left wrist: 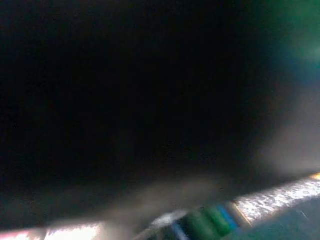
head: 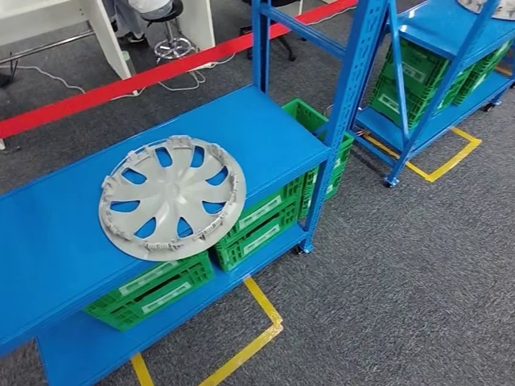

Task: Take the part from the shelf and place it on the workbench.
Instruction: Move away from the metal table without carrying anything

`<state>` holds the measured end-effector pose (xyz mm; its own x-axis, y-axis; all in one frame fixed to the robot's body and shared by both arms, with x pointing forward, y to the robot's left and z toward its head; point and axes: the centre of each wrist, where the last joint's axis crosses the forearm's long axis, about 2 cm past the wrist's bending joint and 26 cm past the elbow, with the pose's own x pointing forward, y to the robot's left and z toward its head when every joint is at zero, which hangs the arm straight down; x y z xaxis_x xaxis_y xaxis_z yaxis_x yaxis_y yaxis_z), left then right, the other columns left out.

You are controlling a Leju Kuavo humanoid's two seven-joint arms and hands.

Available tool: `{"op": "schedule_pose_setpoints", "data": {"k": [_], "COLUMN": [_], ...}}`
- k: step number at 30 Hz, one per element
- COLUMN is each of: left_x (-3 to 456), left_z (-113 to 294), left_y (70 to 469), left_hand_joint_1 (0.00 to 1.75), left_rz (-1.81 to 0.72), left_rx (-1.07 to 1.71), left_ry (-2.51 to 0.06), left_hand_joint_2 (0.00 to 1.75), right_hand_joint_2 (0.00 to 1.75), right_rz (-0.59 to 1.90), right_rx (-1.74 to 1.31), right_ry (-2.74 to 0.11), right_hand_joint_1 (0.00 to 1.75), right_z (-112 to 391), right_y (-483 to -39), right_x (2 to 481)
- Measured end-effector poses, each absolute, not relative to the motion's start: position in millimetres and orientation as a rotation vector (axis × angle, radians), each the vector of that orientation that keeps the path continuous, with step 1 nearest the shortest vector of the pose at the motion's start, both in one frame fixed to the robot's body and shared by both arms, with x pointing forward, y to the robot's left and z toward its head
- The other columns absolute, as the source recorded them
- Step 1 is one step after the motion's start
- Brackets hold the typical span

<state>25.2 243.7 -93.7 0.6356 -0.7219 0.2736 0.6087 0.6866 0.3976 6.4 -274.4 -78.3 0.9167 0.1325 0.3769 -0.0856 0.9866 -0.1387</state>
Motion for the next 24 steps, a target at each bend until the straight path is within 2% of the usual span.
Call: {"op": "schedule_pose_setpoints", "data": {"k": [24], "left_x": [26.0], "left_z": [-92.7], "left_y": [243.5], "left_hand_joint_1": [0.0], "left_rz": [-0.74], "left_rx": [0.274], "left_ry": [-0.427], "left_hand_joint_2": [0.0], "right_hand_joint_2": [0.0], "right_rz": [0.116], "right_rx": [-0.132], "right_ry": [-0.377], "right_hand_joint_1": [0.0], "right_z": [-82.0], "right_y": [-276.0], "right_x": [4.1]}}
